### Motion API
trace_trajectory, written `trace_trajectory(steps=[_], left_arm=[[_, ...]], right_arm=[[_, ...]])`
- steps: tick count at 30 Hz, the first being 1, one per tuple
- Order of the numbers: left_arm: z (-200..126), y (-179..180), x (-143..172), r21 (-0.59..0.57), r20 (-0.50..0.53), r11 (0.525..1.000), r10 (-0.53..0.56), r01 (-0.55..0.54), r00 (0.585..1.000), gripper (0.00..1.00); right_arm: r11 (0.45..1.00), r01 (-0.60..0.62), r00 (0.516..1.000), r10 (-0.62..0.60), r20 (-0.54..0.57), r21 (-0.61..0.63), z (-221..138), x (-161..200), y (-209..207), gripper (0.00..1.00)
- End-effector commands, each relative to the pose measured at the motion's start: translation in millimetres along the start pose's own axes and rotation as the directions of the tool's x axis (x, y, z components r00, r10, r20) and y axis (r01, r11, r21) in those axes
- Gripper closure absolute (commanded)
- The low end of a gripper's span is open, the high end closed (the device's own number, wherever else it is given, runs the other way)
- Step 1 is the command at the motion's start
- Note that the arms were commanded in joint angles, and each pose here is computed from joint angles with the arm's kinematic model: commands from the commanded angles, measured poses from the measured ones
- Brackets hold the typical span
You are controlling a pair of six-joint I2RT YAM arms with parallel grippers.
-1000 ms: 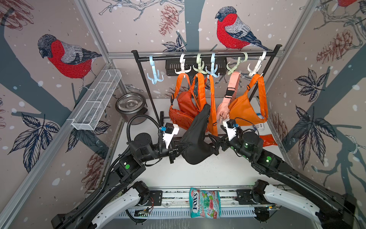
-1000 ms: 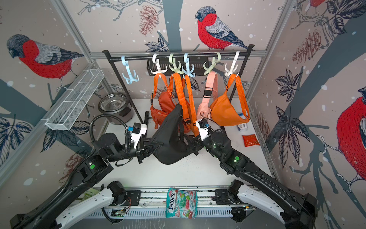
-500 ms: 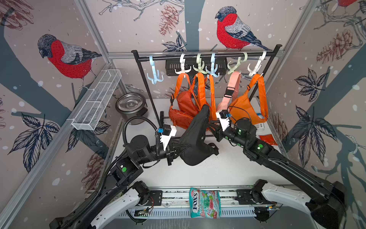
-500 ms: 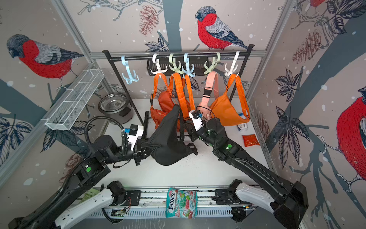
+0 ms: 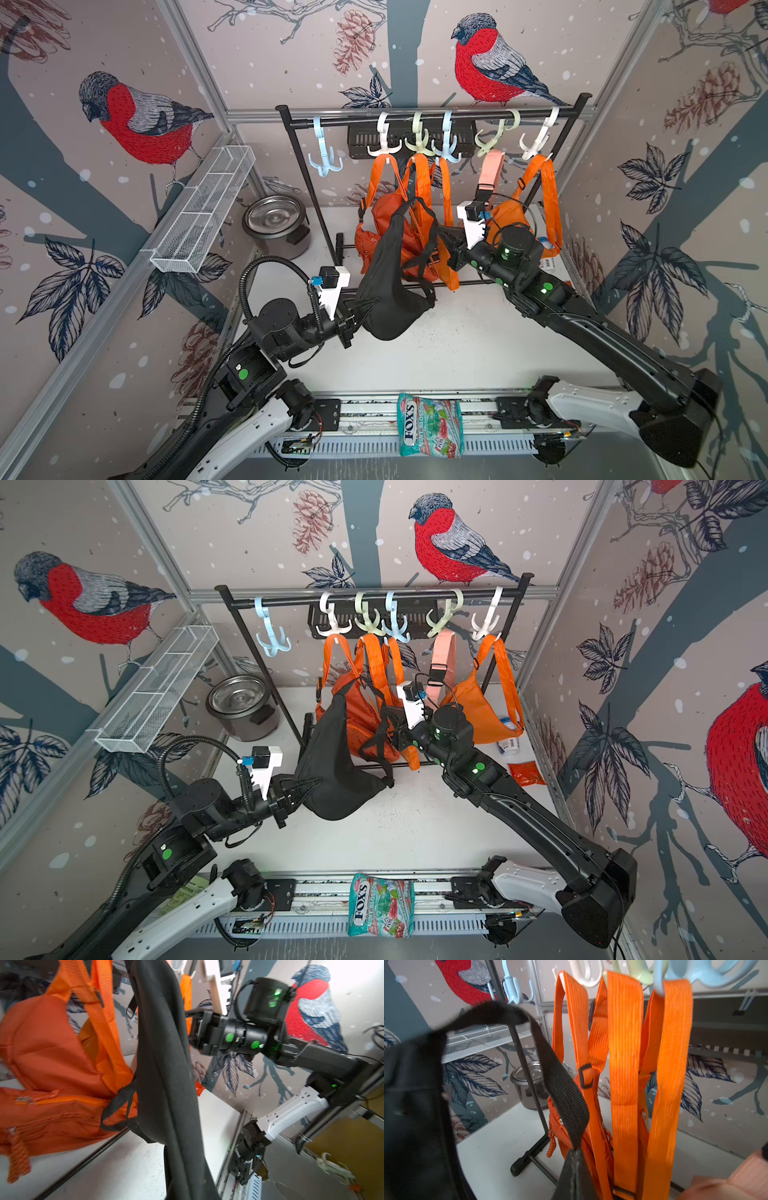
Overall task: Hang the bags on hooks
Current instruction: Hang the bag on the hook.
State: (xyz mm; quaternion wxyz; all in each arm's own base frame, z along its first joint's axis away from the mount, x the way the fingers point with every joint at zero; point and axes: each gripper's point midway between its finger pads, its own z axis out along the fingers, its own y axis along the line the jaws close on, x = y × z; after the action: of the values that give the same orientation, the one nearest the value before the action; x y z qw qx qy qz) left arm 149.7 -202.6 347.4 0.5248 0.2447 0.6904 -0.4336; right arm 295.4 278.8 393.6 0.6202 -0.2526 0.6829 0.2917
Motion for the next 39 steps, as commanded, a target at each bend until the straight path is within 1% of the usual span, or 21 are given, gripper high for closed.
trace_trajectory(steps=[1,3,4,5,6,10,15,25,32,39], left_arm=[[-8.3,24.4,-10.4,-0.151,0.063,0.988,-0.014,0.023,0.998,1.00],[-15.6,31.0,-17.4,-0.203,0.095,0.979,-0.014,0.033,0.995,1.00],[-20.0,34.4,-22.1,-0.229,0.116,0.973,-0.012,0.039,0.993,1.00],[-24.6,36.9,-26.1,-0.251,0.135,0.967,-0.009,0.043,0.991,1.00],[-28.4,38.2,-29.7,-0.265,0.151,0.963,-0.006,0.047,0.988,1.00],[-41.2,39.4,-42.1,-0.295,0.207,0.954,0.008,0.055,0.978,1.00],[-48.6,42.6,-49.3,-0.330,0.226,0.942,0.022,0.055,0.974,1.00],[-57.7,39.7,-71.4,-0.360,0.271,0.933,0.089,0.015,0.958,1.00],[-52.6,39.7,-81.7,-0.368,0.275,0.930,0.093,0.015,0.957,1.00],[-57.8,41.8,-92.1,-0.394,0.303,0.919,0.098,0.031,0.948,1.00]], right_arm=[[0.999,0.004,0.999,-0.006,0.048,0.043,6.3,-27.0,-1.5,0.99],[0.999,0.010,0.997,-0.013,0.070,0.052,13.0,-41.9,2.3,0.99],[0.998,0.015,0.996,-0.020,0.092,0.054,12.8,-54.8,5.5,0.99],[0.998,0.023,0.997,-0.027,0.078,0.052,25.3,-53.7,8.6,0.99],[0.999,0.029,0.996,-0.033,0.082,0.044,30.3,-58.7,13.5,0.99],[0.998,0.070,0.993,-0.070,0.098,0.000,54.8,-78.2,39.6,0.99],[0.992,0.125,0.988,-0.122,0.096,-0.024,87.2,-94.3,63.0,0.99],[0.990,0.139,0.976,-0.132,0.174,-0.029,135.2,-142.6,75.0,0.99],[0.990,0.131,0.966,-0.117,0.230,-0.047,164.4,-151.4,80.9,0.98],[0.993,0.101,0.948,-0.079,0.308,-0.054,175.5,-160.8,75.8,0.98]])
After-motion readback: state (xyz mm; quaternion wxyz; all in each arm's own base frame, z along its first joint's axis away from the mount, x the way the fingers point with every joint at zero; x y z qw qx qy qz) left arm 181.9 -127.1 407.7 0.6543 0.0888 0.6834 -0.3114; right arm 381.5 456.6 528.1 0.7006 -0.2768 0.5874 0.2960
